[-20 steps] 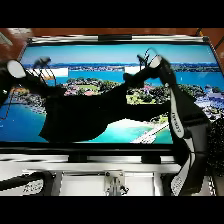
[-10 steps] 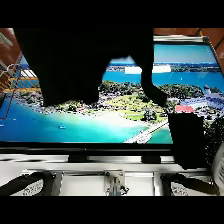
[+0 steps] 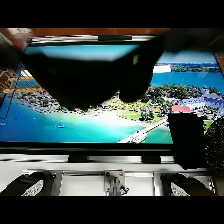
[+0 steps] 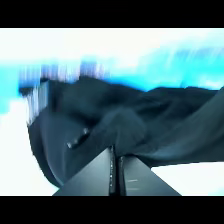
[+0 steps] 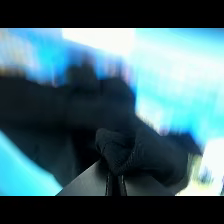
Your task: Fold the shirts.
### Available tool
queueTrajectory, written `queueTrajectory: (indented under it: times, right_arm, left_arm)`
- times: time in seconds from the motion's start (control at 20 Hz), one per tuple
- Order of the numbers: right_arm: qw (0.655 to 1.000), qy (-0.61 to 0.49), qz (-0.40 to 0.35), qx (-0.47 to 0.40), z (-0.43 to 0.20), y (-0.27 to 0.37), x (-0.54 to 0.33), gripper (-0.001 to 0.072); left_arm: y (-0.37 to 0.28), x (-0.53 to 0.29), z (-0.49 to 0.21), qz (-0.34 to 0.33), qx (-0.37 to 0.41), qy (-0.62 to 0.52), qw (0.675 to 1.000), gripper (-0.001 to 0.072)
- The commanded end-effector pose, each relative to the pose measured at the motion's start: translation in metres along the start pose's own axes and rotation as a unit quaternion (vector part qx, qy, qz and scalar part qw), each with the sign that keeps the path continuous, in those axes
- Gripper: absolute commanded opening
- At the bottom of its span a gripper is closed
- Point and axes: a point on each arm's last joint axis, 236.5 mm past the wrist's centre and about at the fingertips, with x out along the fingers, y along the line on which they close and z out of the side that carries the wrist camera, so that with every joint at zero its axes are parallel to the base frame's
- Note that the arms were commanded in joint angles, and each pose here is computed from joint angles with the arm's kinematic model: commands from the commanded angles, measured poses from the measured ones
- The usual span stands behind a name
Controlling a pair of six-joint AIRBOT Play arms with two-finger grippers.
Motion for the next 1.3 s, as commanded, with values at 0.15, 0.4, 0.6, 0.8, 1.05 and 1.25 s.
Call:
queueTrajectory:
  times: [0.15, 0.4, 0.6, 0.8, 1.05, 1.25]
  right_arm:
    - [0.960, 0.278, 0.018, 0.007, -0.226, 0.037, 0.110, 0.0061]
    - [0.954, 0.299, 0.025, 0.004, -0.241, 0.048, 0.111, 0.0061]
    - [0.941, 0.338, 0.003, 0.004, -0.256, 0.038, 0.099, 0.0062]
    - [0.935, 0.354, -0.025, 0.019, -0.263, 0.028, 0.094, 0.0062]
    - [0.924, 0.379, -0.045, 0.018, -0.272, 0.019, 0.084, 0.0062]
    - [0.908, 0.413, -0.077, 0.015, -0.284, 0.006, 0.070, 0.0062]
  left_arm:
    - [0.009, 0.094, -0.248, 0.046, -0.129, 0.213, 0.967, 0.0049]
    - [0.003, 0.072, -0.281, 0.024, -0.016, 0.298, 0.954, 0.0381]
    - [0.001, 0.052, -0.232, 0.024, 0.039, 0.273, 0.961, 0.0714]
    - [-0.024, 0.070, -0.219, -0.033, 0.067, 0.274, 0.959, 0.0712]
    - [-0.015, 0.103, -0.289, -0.069, 0.149, 0.419, 0.893, 0.0708]
    - [-0.009, 0.123, -0.306, -0.073, 0.160, 0.445, 0.878, 0.0145]
